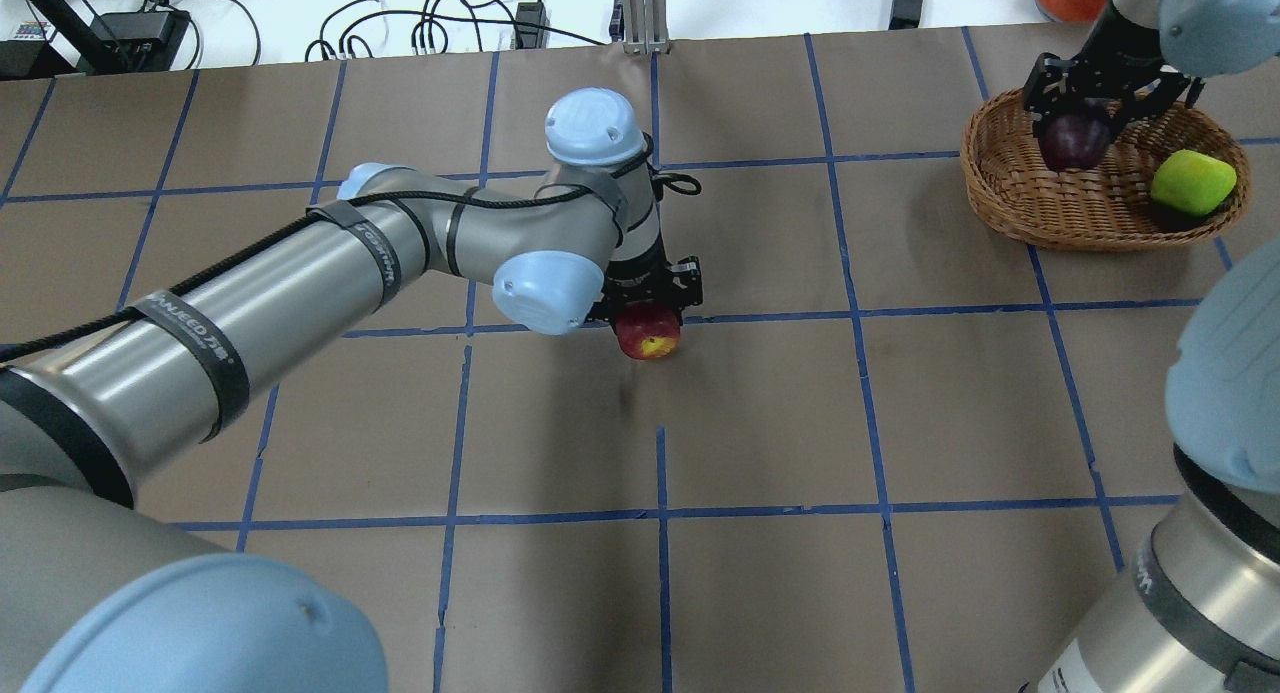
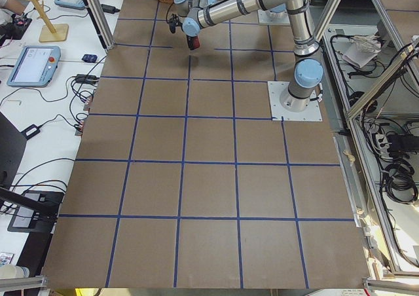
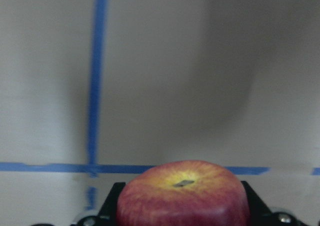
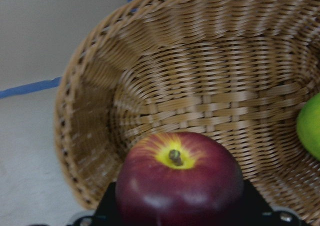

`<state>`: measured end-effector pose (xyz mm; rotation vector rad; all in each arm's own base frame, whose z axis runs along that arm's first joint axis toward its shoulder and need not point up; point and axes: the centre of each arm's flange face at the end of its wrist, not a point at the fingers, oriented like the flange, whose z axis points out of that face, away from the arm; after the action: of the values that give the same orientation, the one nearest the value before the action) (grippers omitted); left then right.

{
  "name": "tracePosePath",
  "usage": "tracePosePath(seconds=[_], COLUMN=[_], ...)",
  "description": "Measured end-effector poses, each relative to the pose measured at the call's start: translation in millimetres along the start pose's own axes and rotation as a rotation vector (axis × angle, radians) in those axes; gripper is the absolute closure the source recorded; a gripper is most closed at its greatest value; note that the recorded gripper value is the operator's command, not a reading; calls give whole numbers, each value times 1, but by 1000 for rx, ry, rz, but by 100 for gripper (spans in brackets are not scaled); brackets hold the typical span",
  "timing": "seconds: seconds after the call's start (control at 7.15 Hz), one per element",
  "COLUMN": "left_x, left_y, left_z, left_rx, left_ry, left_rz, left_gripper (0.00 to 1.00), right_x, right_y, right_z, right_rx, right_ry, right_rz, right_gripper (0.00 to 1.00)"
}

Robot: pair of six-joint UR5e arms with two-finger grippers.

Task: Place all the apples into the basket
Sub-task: 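Drop the dark red apple into the basket while the left sets down the red-yellow apple, then move the right gripper to the red-yellow apple while the left gripper withdraws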

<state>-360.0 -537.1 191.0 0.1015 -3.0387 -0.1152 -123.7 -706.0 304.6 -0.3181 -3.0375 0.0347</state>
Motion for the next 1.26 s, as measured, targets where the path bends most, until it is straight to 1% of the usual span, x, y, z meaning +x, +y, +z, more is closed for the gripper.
tracePosePath(seconds=[0.14,0.28,0.42,0.56,0.7,0.84,0.98,1.12,1.26], left_x=[6,4,-7,-29,-57,-88,-118,-140,-153], left_y=[9,9,2,-10,-20,-23,-17,-1,16], left_z=[14,12,-2,-24,-56,-101,-150,-194,-229], left_rx=[30,55,73,79,65,26,-23,-50,-44], left_ry=[10,16,22,25,23,10,-2,-7,-5], left_rz=[9,4,-14,-35,-42,-29,-10,3,11], left_gripper=[0,0,0,0,0,0,0,0,0], right_x=[27,39,42,29,-5,-61,-134,-213,-280], right_y=[-9,-14,-13,-6,8,26,49,76,105], right_z=[18,26,20,1,-25,-47,-61,-67,-63], right_rx=[21,39,43,34,14,-18,-55,-87,-117], right_ry=[43,64,71,57,17,-38,-94,-125,-133], right_rz=[6,10,12,-3,-33,-44,-18,4,1], right_gripper=[0,0,0,0,0,0,0,0,0])
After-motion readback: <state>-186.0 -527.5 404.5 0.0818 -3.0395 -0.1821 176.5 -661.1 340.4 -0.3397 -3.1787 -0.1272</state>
